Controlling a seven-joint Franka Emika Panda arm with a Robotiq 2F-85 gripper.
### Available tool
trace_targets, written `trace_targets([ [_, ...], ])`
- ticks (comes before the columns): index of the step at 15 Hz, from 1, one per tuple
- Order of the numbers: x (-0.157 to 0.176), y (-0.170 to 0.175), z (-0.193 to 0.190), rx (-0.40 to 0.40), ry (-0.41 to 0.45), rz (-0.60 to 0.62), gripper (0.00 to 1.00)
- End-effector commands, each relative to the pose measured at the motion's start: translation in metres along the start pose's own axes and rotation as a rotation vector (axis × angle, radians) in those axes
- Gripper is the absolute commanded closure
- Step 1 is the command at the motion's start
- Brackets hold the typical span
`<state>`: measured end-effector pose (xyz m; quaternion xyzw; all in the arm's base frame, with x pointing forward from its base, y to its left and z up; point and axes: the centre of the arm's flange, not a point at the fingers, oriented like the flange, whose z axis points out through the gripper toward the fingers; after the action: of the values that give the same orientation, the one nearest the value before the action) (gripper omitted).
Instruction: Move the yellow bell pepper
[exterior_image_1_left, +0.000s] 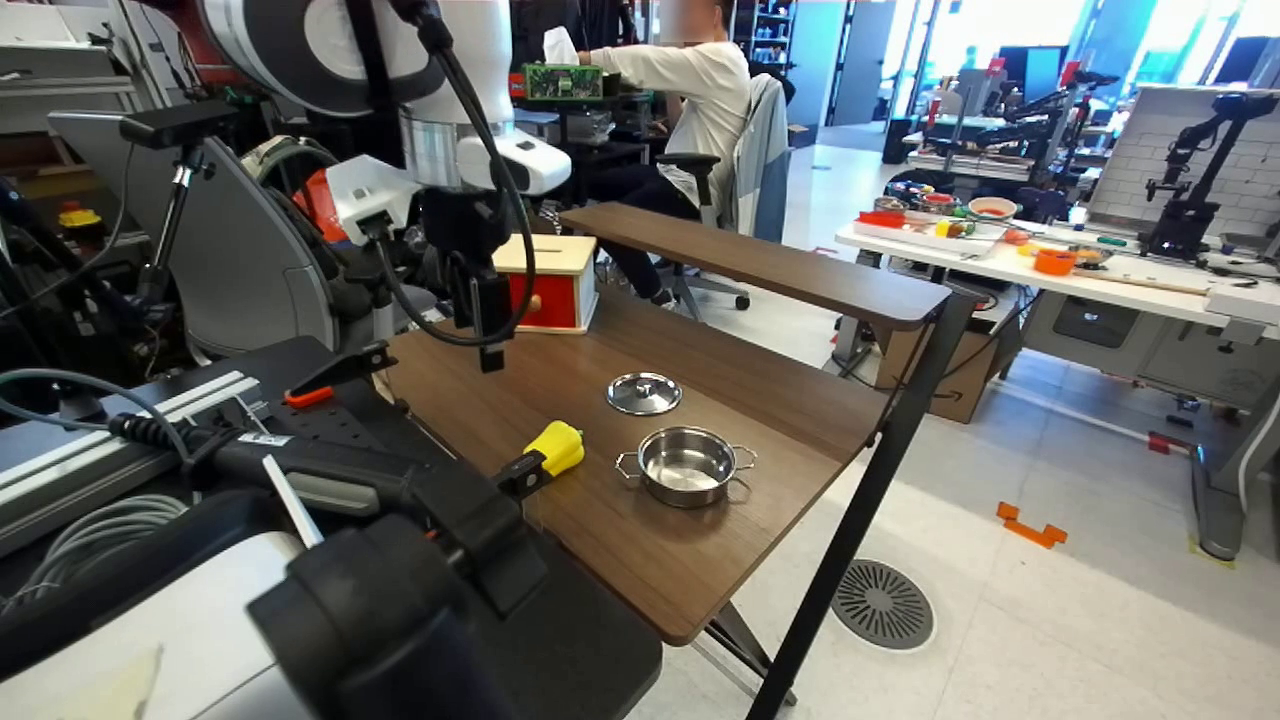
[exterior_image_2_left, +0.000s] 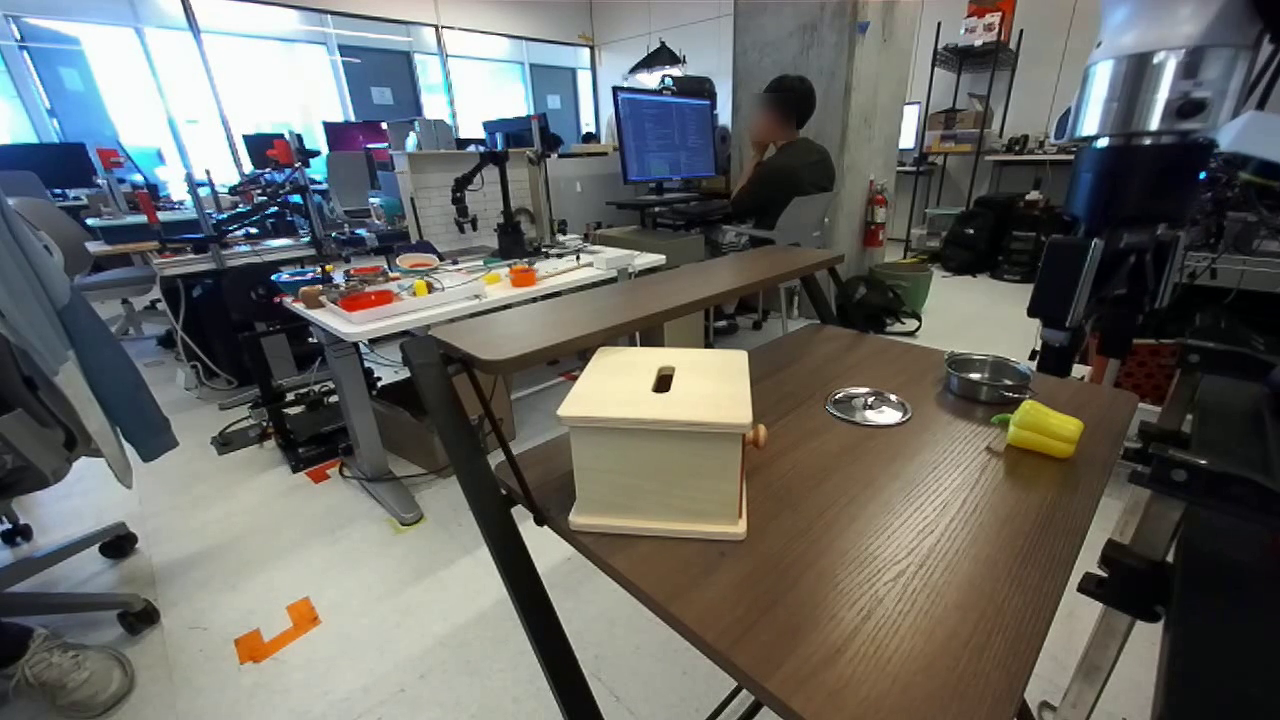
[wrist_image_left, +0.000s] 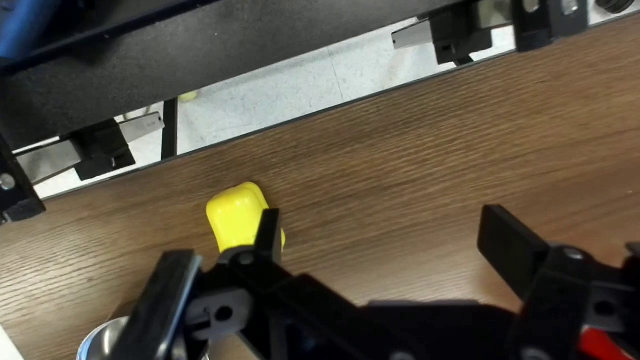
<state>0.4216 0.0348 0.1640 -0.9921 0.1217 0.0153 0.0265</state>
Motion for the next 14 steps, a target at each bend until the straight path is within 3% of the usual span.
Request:
trace_targets([
  [1, 0.029, 0.013, 0.026, -0.040, 0.017, -0.023, 0.00],
  [7, 0.048, 0.036, 0.053, -0.100, 0.045, -0.060, 0.00],
  [14, 0.050, 0.048, 0.074, -0.125, 0.013, -0.049, 0.00],
])
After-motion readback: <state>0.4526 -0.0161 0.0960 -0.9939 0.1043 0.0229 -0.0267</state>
